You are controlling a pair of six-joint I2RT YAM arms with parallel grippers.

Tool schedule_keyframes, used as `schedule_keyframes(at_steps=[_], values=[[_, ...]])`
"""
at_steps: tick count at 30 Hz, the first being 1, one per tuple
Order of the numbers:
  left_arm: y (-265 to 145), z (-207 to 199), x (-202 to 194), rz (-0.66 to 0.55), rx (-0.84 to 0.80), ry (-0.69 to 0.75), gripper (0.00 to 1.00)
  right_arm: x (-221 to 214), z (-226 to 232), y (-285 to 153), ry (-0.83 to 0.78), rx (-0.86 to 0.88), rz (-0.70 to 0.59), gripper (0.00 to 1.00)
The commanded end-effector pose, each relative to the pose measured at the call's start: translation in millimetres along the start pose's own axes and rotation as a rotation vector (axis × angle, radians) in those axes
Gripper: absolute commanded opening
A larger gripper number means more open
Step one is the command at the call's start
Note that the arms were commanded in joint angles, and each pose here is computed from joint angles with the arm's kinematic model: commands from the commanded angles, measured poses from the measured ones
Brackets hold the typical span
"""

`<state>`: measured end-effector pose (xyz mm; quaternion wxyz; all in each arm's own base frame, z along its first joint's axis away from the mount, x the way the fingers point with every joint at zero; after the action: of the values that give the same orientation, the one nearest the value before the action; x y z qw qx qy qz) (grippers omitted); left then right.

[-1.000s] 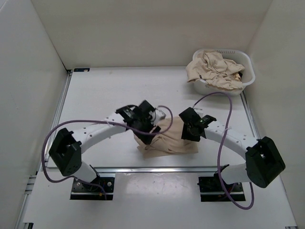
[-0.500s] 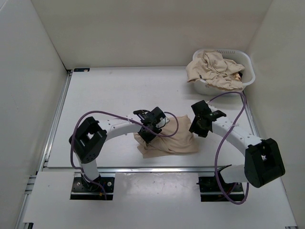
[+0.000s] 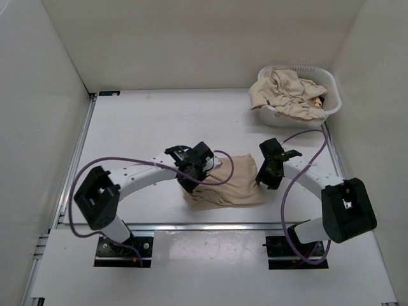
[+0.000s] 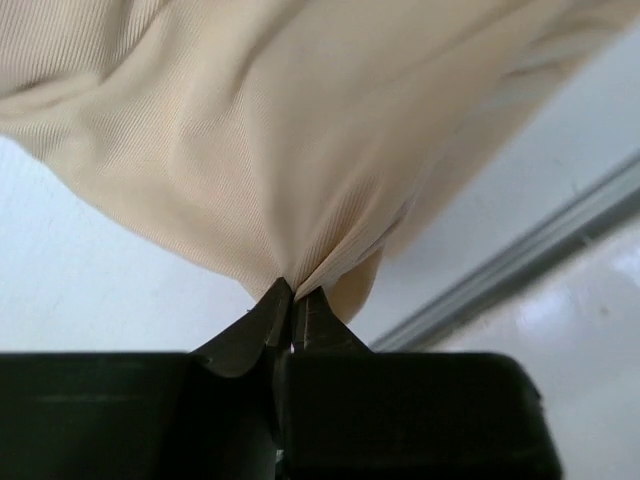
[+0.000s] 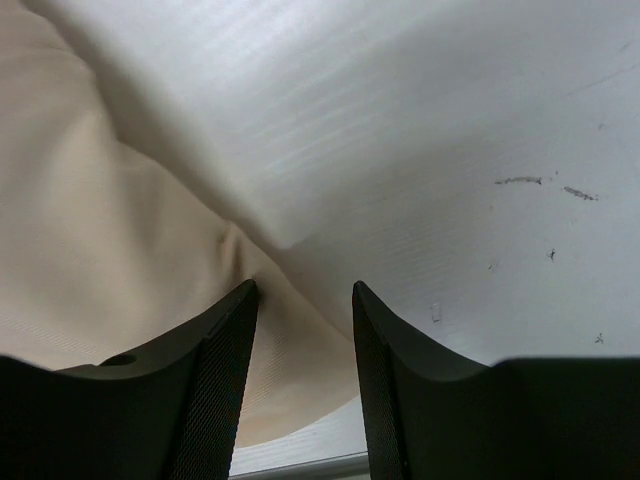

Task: Fold and stack the trousers
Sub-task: Fold the trousers

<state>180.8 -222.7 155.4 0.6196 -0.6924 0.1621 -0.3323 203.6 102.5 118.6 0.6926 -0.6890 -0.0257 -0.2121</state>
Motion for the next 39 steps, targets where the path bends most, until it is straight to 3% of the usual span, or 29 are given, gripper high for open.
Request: schedule_keyframes(at_steps=[1, 3, 7, 12, 13, 14, 17, 18, 19, 24, 27, 31, 33, 39], values=[[-25.1, 0.1, -33.8, 0.067, -0.043, 0.009, 0.14, -4.5, 2.8, 8.2, 0.02, 0.024, 0.032, 0.48], [-12.4, 2.7, -56.4, 0.156, -0.039, 0.009, 0.14, -5.3, 2.6, 10.3, 0.019, 0.017, 0.04, 0.48], [8.2, 3.8, -70.8, 0.204, -0.04, 0.008, 0.14, -4.3, 3.9, 13.1, 0.017, 0.01, 0.05, 0.48], [22.0, 10.5, -78.2, 0.198, 0.028, 0.015, 0.27, 3.1, 3.6, 1.1, -0.003, -0.001, 0.027, 0.48], [23.3, 12.1, -81.2, 0.206, 0.041, 0.016, 0.51, 3.3, 1.4, -2.0, -0.011, -0.008, 0.016, 0.48], [23.3, 12.1, -81.2, 0.206, 0.041, 0.016, 0.65, 5.2, -0.2, -3.5, -0.001, -0.005, 0.008, 0.48], [14.2, 10.5, -75.9, 0.157, 0.022, 0.013, 0.86, 4.0, -2.3, -11.6, -0.035, 0.029, -0.012, 0.49], [6.1, 11.2, -73.1, 0.123, 0.026, 0.013, 0.86, 2.3, -3.0, -15.4, -0.057, 0.062, -0.027, 0.5], [-2.1, 12.1, -64.7, 0.077, 0.02, 0.002, 0.93, 1.0, -2.4, -17.1, -0.071, 0.092, -0.03, 0.5], [-58.9, 26.0, -45.7, -0.065, -0.177, -0.137, 1.0, -5.1, 1.8, -28.5, -0.13, 0.259, -0.068, 0.53], [-68.3, 59.2, -32.2, -0.148, -0.173, -0.276, 1.0, -18.7, 6.3, -24.0, -0.177, 0.391, -0.016, 0.54], [-35.0, 123.2, -13.2, -0.145, -0.137, -0.497, 1.0, -41.3, 4.2, -6.4, -0.211, 0.488, 0.054, 0.54], [-26.3, 142.4, 1.9, -0.167, -0.131, -0.534, 1.0, -42.0, 6.5, -2.1, -0.213, 0.508, 0.059, 0.54], [6.2, 152.3, 27.5, -0.133, -0.24, -0.549, 0.97, -51.6, 9.3, 8.9, -0.235, 0.567, 0.143, 0.54]])
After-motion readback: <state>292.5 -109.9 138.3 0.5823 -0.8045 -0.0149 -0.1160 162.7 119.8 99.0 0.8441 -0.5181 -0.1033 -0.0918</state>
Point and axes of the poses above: each gripper's point midway between its finger pads, its own y axis out along the fingers, its own z axis along the line the jaws close on, x = y × z, the point moved 9 cm from there along -y, back along the fingers, and after that the axes turned 10 degrees about -y, right-handed, at the moved point
